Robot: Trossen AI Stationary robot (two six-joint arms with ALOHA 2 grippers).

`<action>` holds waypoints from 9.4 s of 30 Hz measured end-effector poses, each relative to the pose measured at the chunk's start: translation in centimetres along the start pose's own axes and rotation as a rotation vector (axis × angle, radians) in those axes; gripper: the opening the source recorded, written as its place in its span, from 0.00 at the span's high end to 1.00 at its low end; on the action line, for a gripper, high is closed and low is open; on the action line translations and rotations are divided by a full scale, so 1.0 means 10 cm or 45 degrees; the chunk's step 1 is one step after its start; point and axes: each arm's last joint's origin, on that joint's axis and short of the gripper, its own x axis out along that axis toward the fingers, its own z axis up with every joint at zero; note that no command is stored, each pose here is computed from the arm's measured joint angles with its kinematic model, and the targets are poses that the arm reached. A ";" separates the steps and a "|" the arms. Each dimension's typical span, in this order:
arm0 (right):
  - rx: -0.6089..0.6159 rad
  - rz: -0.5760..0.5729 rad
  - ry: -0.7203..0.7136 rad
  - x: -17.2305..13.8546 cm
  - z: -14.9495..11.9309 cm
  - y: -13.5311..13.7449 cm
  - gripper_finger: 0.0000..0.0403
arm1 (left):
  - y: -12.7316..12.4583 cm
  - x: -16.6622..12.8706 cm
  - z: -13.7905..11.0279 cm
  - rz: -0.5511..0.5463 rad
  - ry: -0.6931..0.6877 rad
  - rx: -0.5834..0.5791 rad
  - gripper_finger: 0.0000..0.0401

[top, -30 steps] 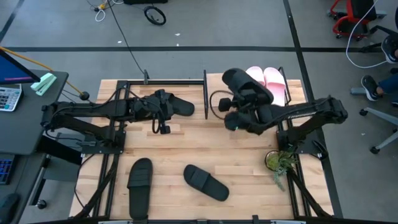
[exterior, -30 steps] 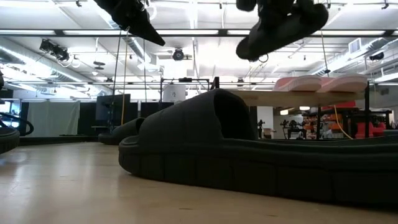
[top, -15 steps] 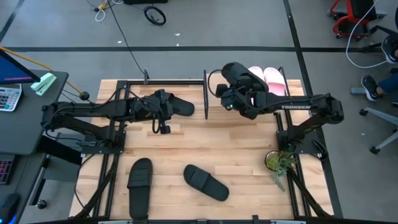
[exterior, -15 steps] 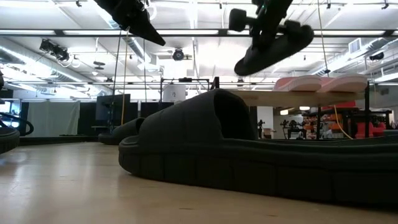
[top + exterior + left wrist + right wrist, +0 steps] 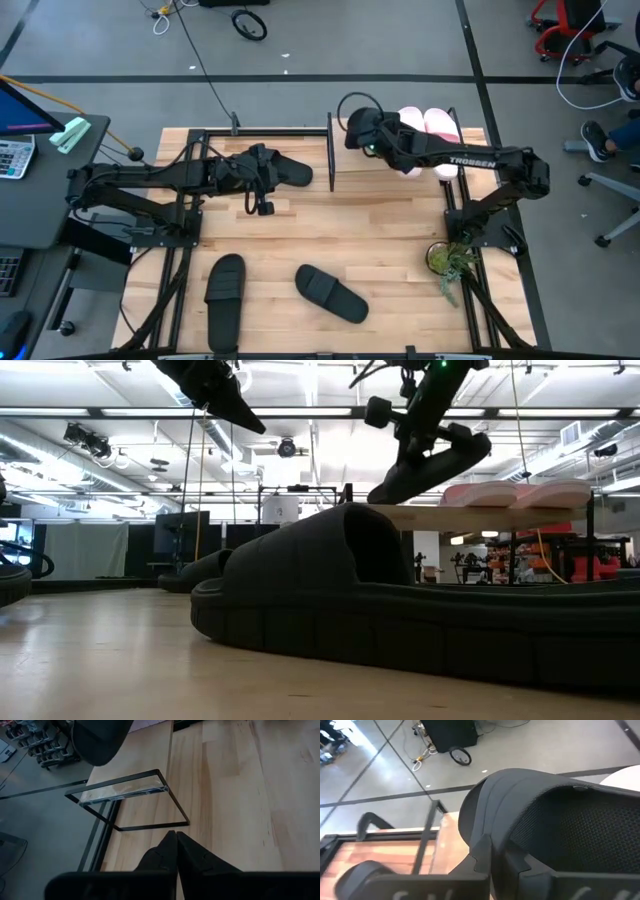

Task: Pick and place slides into the shelf
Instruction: Put the black slide on the shelf

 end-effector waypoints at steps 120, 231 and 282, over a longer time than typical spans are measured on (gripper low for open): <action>-2.385 0.175 0.701 -0.89 -0.22 -0.57 0.69 | -0.02 0.00 -0.07 -0.012 0.095 -0.368 0.97; -1.215 0.058 0.679 -0.59 -0.46 -0.26 0.76 | -0.03 -0.01 -0.13 -0.022 0.169 -0.310 0.96; -1.814 1.397 0.246 -1.89 -2.57 -0.57 0.76 | -0.25 -0.07 -0.07 -0.268 0.126 -0.323 0.96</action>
